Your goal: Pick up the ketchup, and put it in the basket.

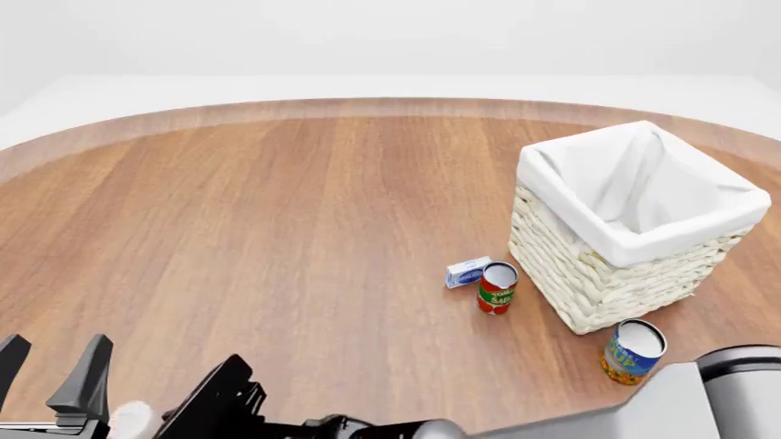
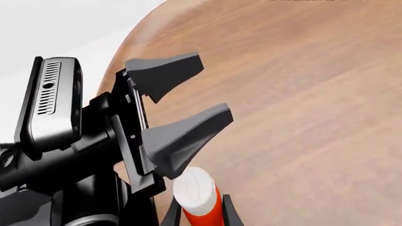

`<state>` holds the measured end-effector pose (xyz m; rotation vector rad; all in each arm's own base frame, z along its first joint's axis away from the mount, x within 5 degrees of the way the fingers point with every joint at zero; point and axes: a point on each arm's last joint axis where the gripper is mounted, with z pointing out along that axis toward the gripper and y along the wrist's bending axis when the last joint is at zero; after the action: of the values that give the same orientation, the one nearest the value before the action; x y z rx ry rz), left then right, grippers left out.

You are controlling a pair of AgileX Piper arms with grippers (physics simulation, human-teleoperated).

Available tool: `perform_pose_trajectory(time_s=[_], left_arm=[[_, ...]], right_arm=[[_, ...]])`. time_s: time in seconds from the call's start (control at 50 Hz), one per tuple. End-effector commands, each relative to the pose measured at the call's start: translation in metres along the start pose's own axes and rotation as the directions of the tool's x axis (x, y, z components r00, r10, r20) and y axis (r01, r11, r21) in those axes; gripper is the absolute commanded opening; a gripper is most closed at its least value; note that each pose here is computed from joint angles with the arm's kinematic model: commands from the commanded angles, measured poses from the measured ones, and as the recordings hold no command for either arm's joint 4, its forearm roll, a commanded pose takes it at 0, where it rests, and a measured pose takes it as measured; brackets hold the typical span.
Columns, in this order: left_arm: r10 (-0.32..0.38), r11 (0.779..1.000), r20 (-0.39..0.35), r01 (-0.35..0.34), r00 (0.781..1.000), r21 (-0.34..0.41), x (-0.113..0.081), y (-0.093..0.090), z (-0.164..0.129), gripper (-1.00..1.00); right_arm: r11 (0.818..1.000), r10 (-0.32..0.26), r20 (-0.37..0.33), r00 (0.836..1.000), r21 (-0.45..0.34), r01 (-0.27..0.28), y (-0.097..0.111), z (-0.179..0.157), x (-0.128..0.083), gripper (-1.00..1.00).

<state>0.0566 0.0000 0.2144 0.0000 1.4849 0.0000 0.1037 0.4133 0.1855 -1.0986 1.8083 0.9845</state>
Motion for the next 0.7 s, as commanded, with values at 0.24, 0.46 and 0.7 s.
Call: perform_pose_trajectory(time_s=[0.24,0.46,0.7], left_arm=[[0.000,1.000,0.000,0.000,1.000,0.000,0.000,0.000,0.000,1.00],[0.000,1.000,0.000,0.000,1.000,0.000,0.000,0.000,0.000,1.00],[0.000,1.000,0.000,0.000,1.000,0.000,0.000,0.000,0.000,1.00]], right_arm=[[0.998,0.045,0.040,0.998,0.036,-0.046,-0.018,-0.014,-0.011,-1.00],[0.997,0.057,0.059,0.997,0.046,-0.060,-0.023,-0.023,-0.017,-1.00],[0.996,0.063,0.084,0.994,0.061,-0.068,-0.030,-0.035,-0.026,-1.00]])
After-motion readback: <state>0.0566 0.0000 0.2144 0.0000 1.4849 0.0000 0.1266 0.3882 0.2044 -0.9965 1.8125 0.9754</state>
